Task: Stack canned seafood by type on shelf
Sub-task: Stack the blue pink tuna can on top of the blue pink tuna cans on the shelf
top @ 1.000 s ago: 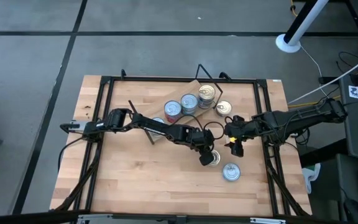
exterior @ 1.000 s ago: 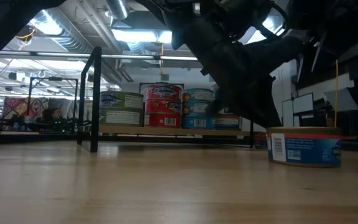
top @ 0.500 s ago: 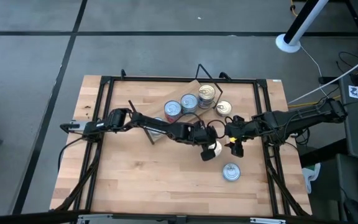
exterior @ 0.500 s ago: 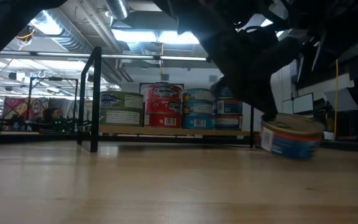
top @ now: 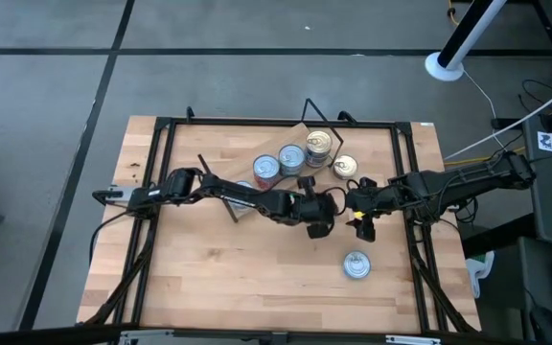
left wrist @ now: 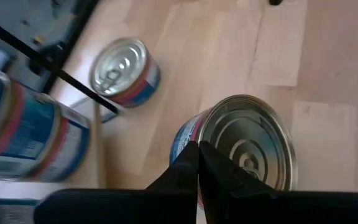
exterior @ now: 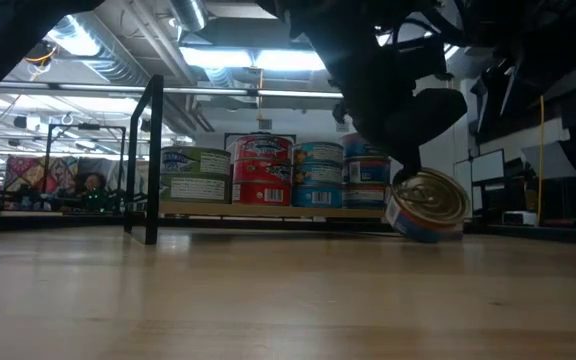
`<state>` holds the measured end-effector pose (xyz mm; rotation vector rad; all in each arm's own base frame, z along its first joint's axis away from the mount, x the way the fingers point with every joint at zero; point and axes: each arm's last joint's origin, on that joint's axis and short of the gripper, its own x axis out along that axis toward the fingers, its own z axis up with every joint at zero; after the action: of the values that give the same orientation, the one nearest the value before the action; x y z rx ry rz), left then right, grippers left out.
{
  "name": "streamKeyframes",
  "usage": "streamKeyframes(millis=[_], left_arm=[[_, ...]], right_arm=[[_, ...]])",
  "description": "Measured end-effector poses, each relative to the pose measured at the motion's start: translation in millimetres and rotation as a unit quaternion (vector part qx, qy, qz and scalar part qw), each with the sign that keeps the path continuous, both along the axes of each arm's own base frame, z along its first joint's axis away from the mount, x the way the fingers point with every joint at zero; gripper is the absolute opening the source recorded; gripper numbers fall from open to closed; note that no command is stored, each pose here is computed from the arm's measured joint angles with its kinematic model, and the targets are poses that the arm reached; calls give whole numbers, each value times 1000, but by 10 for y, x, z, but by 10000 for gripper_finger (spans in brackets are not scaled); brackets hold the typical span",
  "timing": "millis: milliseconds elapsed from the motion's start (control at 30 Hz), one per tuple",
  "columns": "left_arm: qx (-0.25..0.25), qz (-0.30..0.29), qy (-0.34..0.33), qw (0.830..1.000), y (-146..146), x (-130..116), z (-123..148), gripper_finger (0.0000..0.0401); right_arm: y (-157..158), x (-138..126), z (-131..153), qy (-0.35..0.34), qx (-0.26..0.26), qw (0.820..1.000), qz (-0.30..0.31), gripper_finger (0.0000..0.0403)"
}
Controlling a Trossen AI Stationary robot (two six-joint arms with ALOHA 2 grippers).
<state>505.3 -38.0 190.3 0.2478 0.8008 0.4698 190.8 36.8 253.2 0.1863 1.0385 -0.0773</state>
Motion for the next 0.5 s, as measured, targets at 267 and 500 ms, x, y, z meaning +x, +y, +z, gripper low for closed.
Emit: streamKeyframes(millis=[267, 500], left_arm=[[91, -2, 13, 996, -252, -39, 39, 0], [145, -8, 18, 989, -442, -72, 62, 0]], right_arm=[[-3, -1, -1, 0, -5, 1000, -2, 266], [-34, 4, 4, -10, -50, 998, -28, 266]])
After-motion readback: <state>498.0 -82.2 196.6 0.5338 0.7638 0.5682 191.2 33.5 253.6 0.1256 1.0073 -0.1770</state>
